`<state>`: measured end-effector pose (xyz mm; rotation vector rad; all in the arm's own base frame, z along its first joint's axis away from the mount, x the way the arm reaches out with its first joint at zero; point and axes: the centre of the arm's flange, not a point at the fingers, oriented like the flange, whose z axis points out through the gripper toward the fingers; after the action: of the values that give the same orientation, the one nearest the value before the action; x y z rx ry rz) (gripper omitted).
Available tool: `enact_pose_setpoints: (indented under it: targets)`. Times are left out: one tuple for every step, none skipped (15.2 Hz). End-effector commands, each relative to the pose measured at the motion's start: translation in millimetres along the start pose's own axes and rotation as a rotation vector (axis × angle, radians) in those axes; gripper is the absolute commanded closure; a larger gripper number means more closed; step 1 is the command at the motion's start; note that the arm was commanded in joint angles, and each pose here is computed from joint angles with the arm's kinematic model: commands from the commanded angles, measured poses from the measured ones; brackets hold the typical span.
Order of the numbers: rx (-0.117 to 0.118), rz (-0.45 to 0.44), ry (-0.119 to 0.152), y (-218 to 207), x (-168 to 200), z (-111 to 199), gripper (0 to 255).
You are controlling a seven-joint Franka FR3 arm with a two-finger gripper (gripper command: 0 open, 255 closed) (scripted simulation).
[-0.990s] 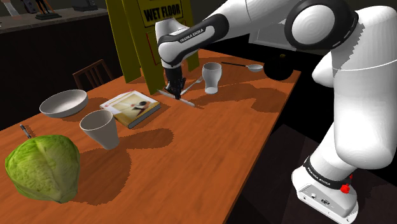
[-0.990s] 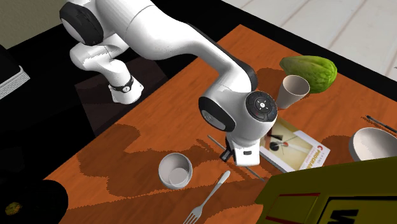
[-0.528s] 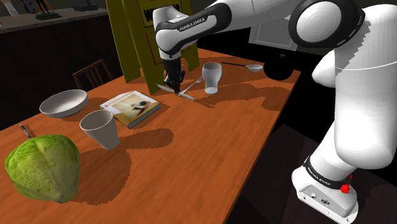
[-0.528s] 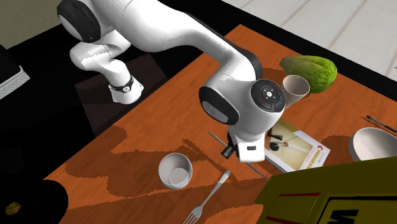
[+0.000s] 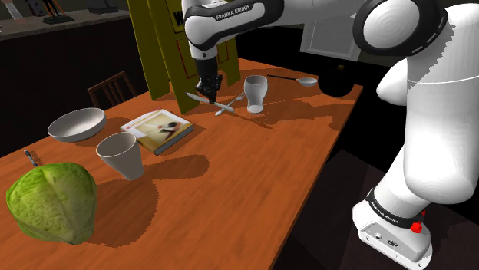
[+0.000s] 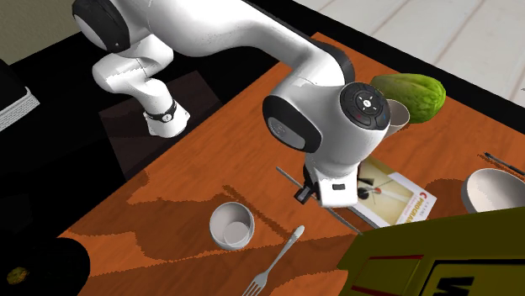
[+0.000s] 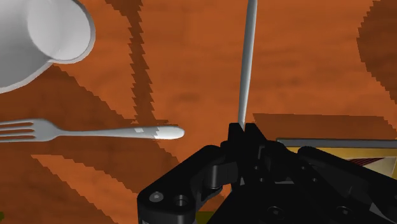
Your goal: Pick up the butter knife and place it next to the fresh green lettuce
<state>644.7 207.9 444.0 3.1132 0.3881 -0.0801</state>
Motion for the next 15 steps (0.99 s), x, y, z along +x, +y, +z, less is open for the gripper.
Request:
enact_pose_setpoints:
  targets:
    - [0.0,0.0,-0.001,0.6,0.8,-9.6,255]
    - [0.0,0.0,-0.001,0.6,0.6,-14.9,255]
    - [0.0,0.0,-0.001,0.6,0.3,-20.2,255]
    - [0.0,0.0,-0.001,0.5,0.0,-25.5,255]
    - [0.0,0.0,-0.001,0.5,-0.2,-30.7,255]
    - [0.0,0.0,-0.001,0.5,-0.5,-36.0,255]
    - [0.0,0.0,-0.001,0.5,-0.8,-41.3,255]
    - [0.0,0.0,-0.001,0.5,-1.0,-46.5,255]
    - [0.0,0.0,-0.001,0.5,-1.3,-51.8,255]
    - [0.0,0.0,-0.001,0.4,-1.6,-57.1,255]
    - [0.0,0.0,-0.001,0.4,-1.9,-62.4,255]
    - [0.0,0.0,-0.001,0.4,-2.1,-67.6,255]
    - [0.0,0.0,-0.001,0.4,-2.4,-72.9,255]
    - [0.0,0.0,-0.001,0.4,-2.7,-78.2,255]
    - [0.0,0.0,-0.001,0.4,-2.9,-83.5,255]
